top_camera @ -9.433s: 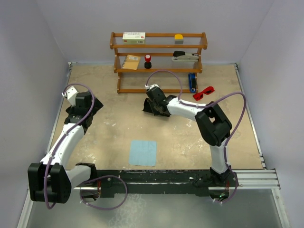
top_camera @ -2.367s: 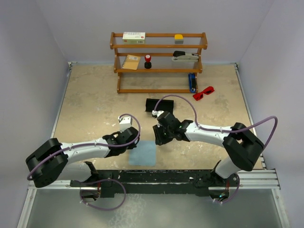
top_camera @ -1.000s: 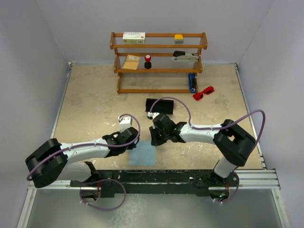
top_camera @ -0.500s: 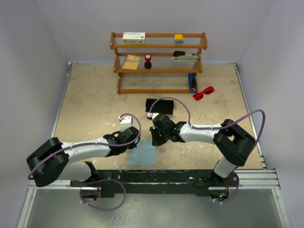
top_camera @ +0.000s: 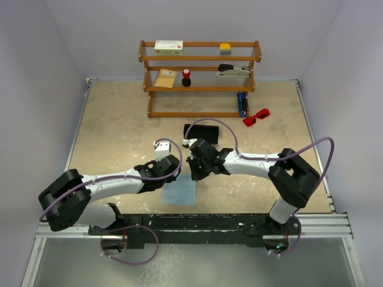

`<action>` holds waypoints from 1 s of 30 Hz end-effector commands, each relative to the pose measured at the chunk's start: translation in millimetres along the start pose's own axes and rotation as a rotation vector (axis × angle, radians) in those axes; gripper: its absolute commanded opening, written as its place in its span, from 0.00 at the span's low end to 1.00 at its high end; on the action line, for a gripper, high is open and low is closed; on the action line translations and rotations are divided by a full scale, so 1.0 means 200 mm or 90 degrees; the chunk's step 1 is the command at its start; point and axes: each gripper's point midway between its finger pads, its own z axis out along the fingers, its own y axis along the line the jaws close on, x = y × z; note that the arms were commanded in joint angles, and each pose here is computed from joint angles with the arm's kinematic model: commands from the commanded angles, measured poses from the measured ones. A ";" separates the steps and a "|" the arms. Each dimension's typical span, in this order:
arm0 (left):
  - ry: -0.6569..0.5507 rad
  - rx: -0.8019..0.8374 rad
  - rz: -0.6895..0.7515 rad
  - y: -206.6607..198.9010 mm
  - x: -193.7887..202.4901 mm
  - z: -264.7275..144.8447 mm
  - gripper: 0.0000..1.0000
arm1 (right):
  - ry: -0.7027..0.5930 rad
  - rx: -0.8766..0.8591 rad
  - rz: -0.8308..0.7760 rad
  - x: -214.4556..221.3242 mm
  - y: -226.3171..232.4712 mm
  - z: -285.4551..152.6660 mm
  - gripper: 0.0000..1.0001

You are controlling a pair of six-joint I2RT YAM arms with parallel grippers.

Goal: Organize the sunglasses
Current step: Adjust the glasses cleaning cloth at the center of the board.

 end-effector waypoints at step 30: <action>-0.031 0.014 -0.025 -0.02 -0.08 -0.05 0.00 | -0.053 -0.020 -0.027 -0.15 -0.01 -0.10 0.00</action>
